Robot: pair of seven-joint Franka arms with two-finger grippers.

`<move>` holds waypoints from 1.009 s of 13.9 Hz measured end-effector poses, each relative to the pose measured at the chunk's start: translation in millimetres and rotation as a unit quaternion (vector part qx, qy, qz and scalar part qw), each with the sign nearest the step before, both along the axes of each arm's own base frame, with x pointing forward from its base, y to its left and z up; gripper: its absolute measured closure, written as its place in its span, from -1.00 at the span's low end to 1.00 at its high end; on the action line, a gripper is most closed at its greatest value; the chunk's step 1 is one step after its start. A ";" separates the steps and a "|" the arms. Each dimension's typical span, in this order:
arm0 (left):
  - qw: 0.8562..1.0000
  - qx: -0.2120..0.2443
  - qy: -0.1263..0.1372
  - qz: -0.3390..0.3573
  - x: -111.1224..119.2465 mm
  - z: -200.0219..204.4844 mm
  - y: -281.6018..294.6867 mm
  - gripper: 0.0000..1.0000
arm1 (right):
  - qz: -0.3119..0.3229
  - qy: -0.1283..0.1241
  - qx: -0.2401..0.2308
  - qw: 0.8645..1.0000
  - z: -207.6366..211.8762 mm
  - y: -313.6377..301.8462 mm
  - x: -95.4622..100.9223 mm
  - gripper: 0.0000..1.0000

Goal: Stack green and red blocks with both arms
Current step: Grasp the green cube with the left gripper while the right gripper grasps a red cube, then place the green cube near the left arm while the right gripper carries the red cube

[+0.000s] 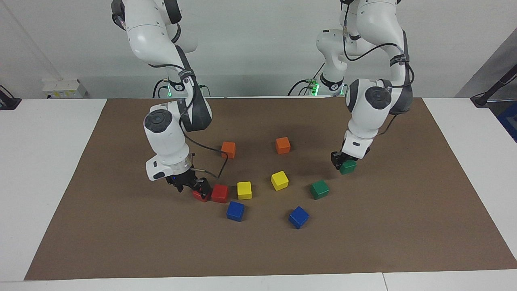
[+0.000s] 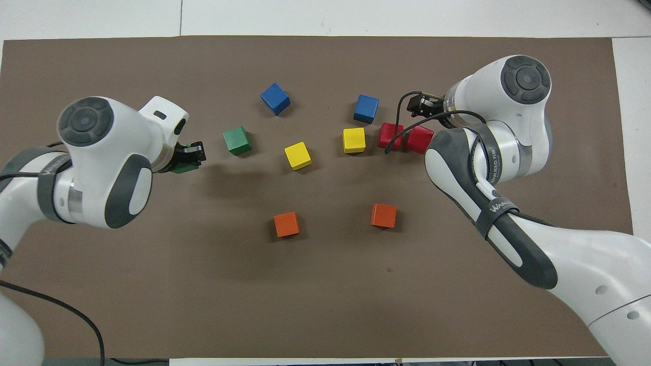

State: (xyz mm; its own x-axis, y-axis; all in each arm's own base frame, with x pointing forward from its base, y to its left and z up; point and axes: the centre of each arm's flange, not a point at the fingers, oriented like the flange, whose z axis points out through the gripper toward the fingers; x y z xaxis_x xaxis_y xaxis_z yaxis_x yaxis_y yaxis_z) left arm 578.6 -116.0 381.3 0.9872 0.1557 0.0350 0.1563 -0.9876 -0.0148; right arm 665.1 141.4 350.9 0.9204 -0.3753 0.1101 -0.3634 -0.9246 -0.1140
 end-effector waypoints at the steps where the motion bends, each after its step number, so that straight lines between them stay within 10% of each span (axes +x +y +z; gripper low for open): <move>1: 1.000 0.001 0.002 -0.007 3.0 -0.3 26.5 -0.09 | 0.000 -0.005 0.002 1.000 -2.9 0.9 -0.8 -1.00; 7: 0.999 0.001 0.032 -0.039 -11.1 -29.6 190.2 -0.09 | 0.002 -0.012 0.004 1.000 -32.8 0.9 -14.2 -1.00; 14: 0.999 -0.007 0.023 -0.044 -21.3 -77.5 227.9 -0.09 | 0.004 -0.008 0.003 1.000 -39.3 2.1 -19.7 -1.00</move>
State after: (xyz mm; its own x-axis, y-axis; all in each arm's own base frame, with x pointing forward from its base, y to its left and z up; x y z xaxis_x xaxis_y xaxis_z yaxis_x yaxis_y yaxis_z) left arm 557.3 111.8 303.8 0.9976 0.0683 -0.0120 0.0682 -0.9977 -0.0059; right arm 645.4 143.5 311.6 0.9212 -0.3694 0.1222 -0.3548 -0.9264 -0.1257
